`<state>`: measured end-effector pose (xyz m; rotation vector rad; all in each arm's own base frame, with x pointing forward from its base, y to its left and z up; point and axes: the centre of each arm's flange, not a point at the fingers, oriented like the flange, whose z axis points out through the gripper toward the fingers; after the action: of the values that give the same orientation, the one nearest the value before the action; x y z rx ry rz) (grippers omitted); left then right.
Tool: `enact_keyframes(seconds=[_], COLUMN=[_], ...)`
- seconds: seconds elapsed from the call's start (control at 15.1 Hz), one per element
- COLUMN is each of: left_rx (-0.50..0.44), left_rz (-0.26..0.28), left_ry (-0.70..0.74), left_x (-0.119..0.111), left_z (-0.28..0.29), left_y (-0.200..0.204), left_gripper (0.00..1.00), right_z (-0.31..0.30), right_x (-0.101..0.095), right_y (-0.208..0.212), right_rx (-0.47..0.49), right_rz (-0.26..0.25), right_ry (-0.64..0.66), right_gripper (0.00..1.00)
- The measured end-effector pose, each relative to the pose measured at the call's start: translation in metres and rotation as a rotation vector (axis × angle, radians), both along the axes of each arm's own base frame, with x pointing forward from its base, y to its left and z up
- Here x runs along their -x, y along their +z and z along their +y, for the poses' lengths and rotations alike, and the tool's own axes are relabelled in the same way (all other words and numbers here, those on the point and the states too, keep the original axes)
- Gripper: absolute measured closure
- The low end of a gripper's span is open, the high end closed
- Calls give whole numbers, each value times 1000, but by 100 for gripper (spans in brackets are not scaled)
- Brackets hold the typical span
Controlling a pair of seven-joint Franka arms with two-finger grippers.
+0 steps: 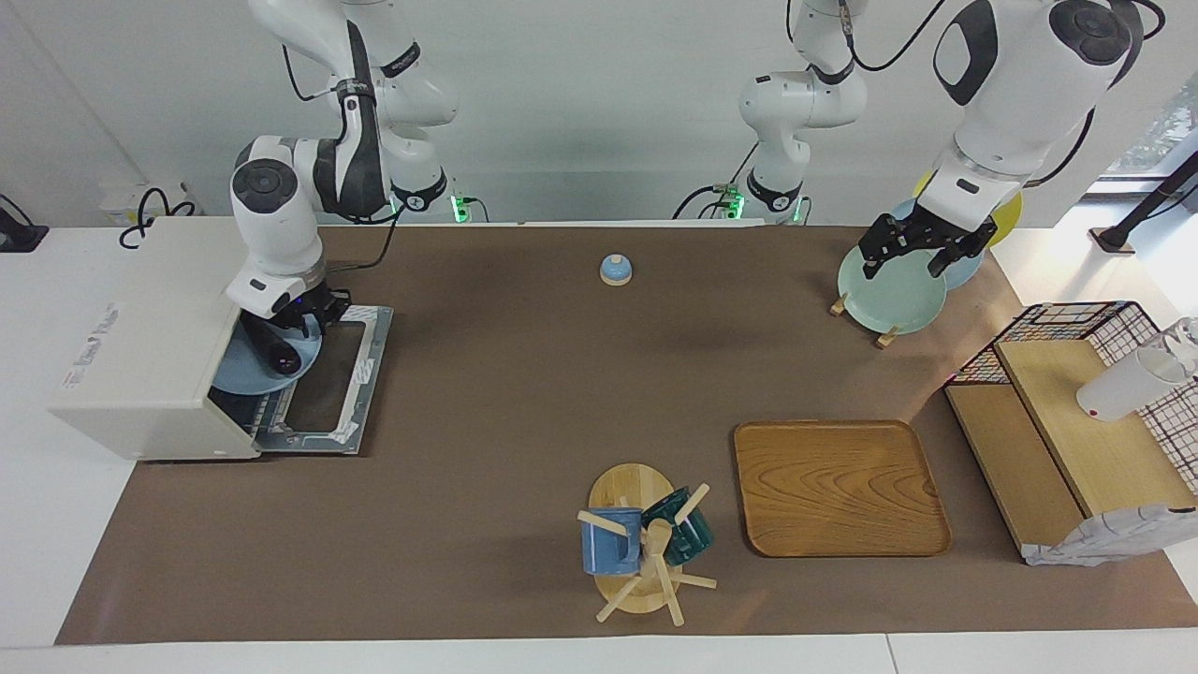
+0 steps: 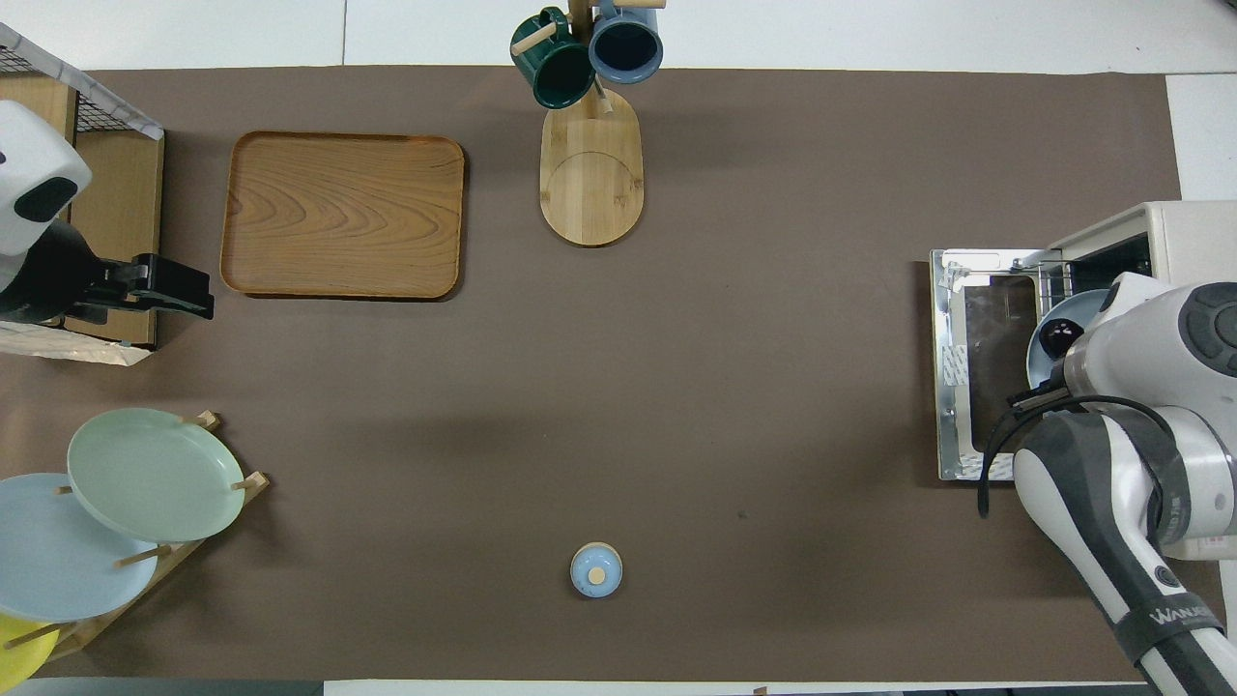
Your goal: Put eggplant into oven
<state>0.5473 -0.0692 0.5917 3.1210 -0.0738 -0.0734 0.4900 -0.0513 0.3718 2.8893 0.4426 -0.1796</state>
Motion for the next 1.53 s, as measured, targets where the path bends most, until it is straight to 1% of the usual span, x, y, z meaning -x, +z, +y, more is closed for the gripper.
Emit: enact_keyframes(seconds=[0.27,0.33,0.53,0.66,0.73,0.86,0.93,1.0,1.13,1.26,1.4,1.53], left_rx=[0,0,0,0,0,0,0,0,0,0,0,0], left_rz=[0,0,0,0,0,0,0,0,0,0,0,0], left_ry=[0,0,0,0,0,0,0,0,0,0,0,0], left_x=[0,0,0,0,0,0,0,0,0,0,0,0], left_z=[0,0,0,0,0,0,0,0,0,0,0,0], left_y=[0,0,0,0,0,0,0,0,0,0,0,0], left_gripper=[0,0,0,0,0,0,0,0,0,0,0,0], right_z=[1,2,15,41,58,96,113,125,132,125,120,119], right_x=[-1,-3,-15,-25,-28,-31,-33,-36,-43,-48,-47,-44], right_y=[2,5,29,44,47,42,34,25,3,-17,-33,-44], right_rx=[1,2,-8,-37,-42,-42,-43,-45,-52,-55,-57,-54], right_rz=[-3,-4,10,-5,-20,-54,-67,-78,-87,-82,-78,-63], right_ry=[2,4,-2,14,9,-27,-47,-60,-75,-86,-98,-111], right_gripper=[72,68,64,66,67,85,96,99,99,99,99,99])
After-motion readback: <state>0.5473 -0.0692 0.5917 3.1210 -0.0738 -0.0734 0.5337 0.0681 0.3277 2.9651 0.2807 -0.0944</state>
